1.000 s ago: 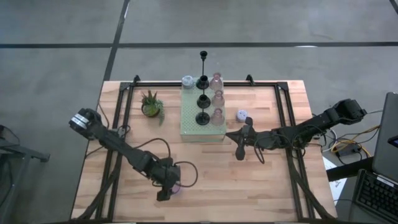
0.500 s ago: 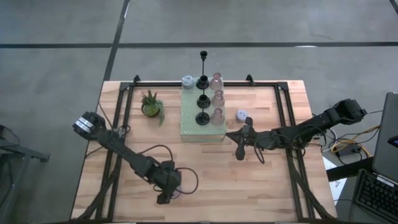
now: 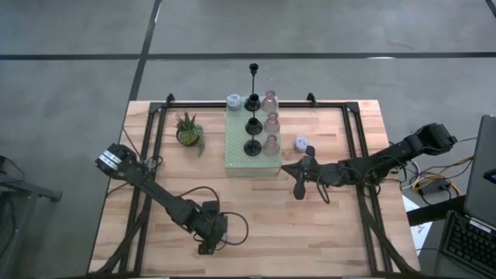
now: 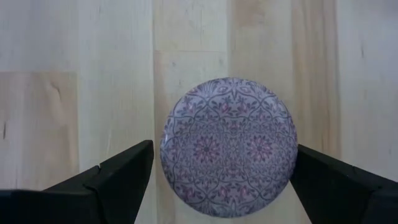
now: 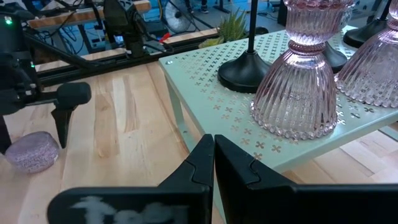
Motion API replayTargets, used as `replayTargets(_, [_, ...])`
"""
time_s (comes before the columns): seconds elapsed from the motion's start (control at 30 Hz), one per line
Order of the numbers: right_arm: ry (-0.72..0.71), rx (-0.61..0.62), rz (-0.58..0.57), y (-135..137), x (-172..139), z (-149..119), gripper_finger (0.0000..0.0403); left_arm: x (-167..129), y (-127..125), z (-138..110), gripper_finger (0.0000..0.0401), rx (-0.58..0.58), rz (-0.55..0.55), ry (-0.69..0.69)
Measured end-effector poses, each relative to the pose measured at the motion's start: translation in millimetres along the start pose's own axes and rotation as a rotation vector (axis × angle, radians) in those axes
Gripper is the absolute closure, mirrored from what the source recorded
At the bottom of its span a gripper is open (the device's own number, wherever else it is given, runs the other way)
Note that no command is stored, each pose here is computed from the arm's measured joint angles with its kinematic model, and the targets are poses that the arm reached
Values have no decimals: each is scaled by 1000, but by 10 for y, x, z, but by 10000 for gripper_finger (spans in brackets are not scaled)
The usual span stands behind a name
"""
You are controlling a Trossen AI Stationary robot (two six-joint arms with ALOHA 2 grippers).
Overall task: Pick & Place candle stick holders
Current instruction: Put the pink patterned scented candle on the shelf
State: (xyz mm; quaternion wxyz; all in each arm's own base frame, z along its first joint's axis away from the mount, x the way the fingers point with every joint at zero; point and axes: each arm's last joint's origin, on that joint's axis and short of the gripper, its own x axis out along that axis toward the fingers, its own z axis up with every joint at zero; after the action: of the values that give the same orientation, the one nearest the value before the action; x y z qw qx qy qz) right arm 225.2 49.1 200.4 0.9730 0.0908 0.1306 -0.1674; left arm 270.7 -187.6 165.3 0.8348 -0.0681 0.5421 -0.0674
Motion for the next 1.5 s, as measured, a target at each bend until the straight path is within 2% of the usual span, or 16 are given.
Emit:
replayTargets(0.43, [0, 0, 0, 0, 0, 0, 394, 34, 3, 11, 43, -25, 9, -55])
replayTargets(0.97, [0, 0, 0, 0, 0, 1, 394, 96, 21, -3, 45, -40, 30, -53])
replayTargets(1.3, [0, 0, 0, 0, 0, 0, 394, 95, 18, 14, 98, -42, 40, -80])
replayTargets(1.5, [0, 0, 0, 0, 0, -1, 394, 95, 17, 14, 80, -43, 40, -80])
